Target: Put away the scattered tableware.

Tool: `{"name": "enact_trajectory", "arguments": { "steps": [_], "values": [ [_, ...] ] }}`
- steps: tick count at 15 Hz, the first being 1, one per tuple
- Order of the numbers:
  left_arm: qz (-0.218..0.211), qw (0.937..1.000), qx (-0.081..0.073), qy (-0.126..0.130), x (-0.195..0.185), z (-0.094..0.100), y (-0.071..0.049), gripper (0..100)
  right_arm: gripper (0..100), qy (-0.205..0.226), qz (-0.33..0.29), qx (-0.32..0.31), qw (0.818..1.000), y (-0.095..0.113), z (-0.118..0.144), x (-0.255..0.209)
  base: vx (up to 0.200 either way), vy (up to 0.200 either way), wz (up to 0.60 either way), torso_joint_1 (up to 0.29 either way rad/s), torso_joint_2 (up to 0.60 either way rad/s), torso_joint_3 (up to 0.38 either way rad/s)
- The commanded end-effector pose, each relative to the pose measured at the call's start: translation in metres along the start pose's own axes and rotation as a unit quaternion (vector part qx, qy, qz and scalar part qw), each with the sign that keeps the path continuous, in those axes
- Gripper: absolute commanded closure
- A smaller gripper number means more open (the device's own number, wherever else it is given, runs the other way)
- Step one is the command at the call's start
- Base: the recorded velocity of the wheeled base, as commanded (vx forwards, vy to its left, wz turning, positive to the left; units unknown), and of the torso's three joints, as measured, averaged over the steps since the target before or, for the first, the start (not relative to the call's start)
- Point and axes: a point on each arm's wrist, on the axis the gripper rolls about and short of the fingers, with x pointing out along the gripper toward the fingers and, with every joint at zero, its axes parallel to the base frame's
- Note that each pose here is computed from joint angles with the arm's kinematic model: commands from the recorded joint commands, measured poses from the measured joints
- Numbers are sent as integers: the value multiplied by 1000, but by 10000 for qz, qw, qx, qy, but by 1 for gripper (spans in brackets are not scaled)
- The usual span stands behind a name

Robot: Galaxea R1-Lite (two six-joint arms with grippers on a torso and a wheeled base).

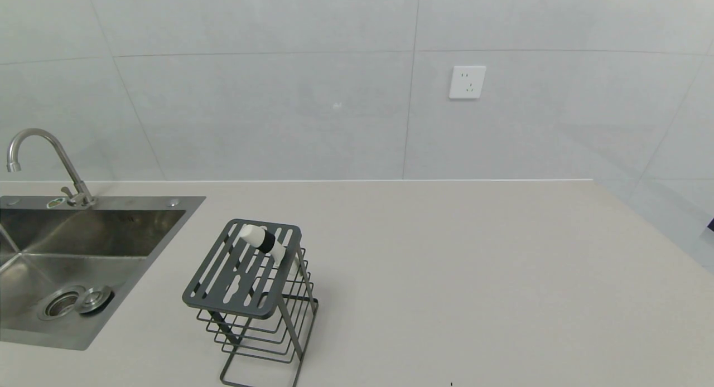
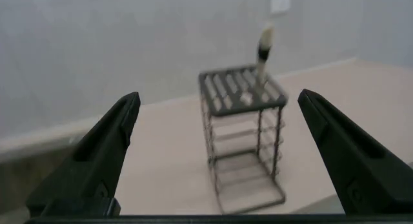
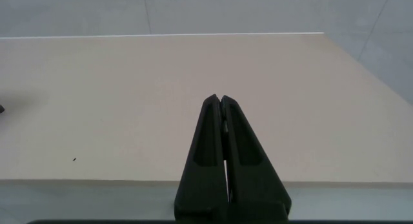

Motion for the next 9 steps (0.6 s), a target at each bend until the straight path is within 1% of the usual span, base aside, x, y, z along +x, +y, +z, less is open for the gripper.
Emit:
{"name": "enact_trajectory", "arguments": {
  "steps": [1,2,3,4,5,6,7,8,9],
  "values": [
    [189,9983,519,167,-2,-5,0,0,100,5,0,-1,10000,0,0,0,0,0,0,0,0,0],
    [207,9954,902,241,-2,-7,0,0,100,5,0,-1,10000,0,0,0,0,0,0,0,0,0],
    [274,9918,1196,359,-2,-9,0,0,100,13,0,0,10000,0,0,0,0,0,0,0,0,0],
    [371,9890,1373,393,-2,-9,1,0,100,5,0,-1,10000,0,0,0,0,0,0,0,0,0],
    [387,9868,1518,405,-2,-9,1,0,100,5,0,-1,10000,0,0,0,0,0,0,0,0,0],
    [388,9876,1463,410,-2,-9,1,0,100,13,0,0,10000,0,0,0,0,0,0,0,0,0],
    [400,9948,849,405,-2,-9,1,0,100,5,0,-1,10000,0,0,0,0,0,0,0,0,0],
    [363,9980,138,496,-2,-12,0,0,100,5,0,-1,10000,0,0,0,0,0,0,0,0,0],
    [356,9967,-490,537,-2,-13,0,0,100,5,0,-1,10000,0,0,0,0,0,0,0,0,0]
  ]
}}
